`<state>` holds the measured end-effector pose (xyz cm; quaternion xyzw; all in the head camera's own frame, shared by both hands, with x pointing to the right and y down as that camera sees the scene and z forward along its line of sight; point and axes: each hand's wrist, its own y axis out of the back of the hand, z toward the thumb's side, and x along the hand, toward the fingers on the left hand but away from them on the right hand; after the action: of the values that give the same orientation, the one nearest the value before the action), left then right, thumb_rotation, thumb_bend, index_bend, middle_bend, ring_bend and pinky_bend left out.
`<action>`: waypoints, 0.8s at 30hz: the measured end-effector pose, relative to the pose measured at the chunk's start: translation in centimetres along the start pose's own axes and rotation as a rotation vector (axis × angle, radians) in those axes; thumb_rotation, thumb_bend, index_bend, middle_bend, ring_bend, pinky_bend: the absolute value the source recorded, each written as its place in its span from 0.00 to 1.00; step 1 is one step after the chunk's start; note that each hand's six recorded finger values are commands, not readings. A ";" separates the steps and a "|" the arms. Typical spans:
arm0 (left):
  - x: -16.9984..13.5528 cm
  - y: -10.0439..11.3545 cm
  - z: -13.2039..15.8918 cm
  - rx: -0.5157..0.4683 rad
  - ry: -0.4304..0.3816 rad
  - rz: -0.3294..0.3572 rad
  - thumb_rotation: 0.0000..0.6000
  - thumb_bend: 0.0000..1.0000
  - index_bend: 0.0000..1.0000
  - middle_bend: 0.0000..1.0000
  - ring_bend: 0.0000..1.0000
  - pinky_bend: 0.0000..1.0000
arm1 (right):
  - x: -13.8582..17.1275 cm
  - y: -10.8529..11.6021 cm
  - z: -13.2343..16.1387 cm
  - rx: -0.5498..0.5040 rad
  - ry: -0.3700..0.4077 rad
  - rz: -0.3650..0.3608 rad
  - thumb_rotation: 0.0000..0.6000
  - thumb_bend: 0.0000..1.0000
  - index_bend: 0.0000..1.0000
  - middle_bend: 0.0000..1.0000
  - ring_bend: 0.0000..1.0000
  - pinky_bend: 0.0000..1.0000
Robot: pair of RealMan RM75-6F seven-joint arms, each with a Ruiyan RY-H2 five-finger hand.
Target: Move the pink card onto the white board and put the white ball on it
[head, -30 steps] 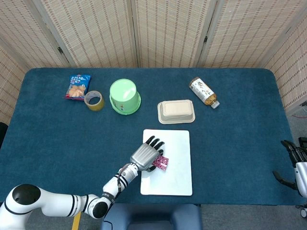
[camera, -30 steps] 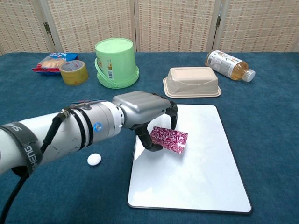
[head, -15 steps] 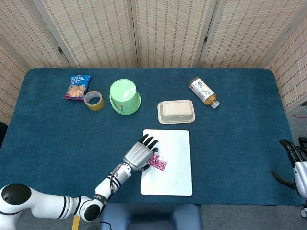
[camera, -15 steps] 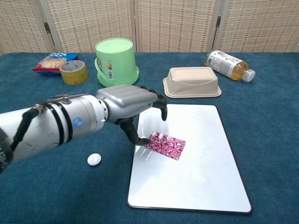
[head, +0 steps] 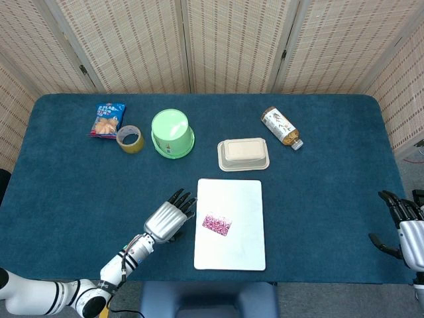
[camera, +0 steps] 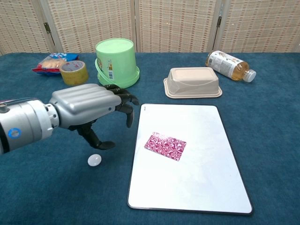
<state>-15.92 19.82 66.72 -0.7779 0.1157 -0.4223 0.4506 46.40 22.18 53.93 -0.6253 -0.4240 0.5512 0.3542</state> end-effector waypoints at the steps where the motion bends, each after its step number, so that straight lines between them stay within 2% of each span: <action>1: -0.5 -0.3 -0.1 0.005 -0.003 -0.003 1.00 0.34 0.40 0.14 0.08 0.00 | 0.0 0.0 0.0 0.001 -0.001 0.000 1.00 0.25 0.10 0.15 0.20 0.16; 9: -2.4 -2.5 -0.8 0.022 -0.004 -0.032 1.00 0.34 0.41 0.14 0.08 0.00 | 0.0 -0.1 0.2 0.003 0.000 0.003 1.00 0.25 0.11 0.15 0.20 0.16; 24: -2.4 -4.9 -1.4 0.018 0.020 -0.089 1.00 0.36 0.43 0.14 0.08 0.00 | 0.1 -0.1 0.3 0.006 -0.003 0.004 1.00 0.25 0.10 0.15 0.20 0.16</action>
<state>-19.46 23.09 69.68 -0.7739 0.0817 -0.4509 0.4371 46.13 22.32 53.91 -0.6243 -0.4216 0.5542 0.3541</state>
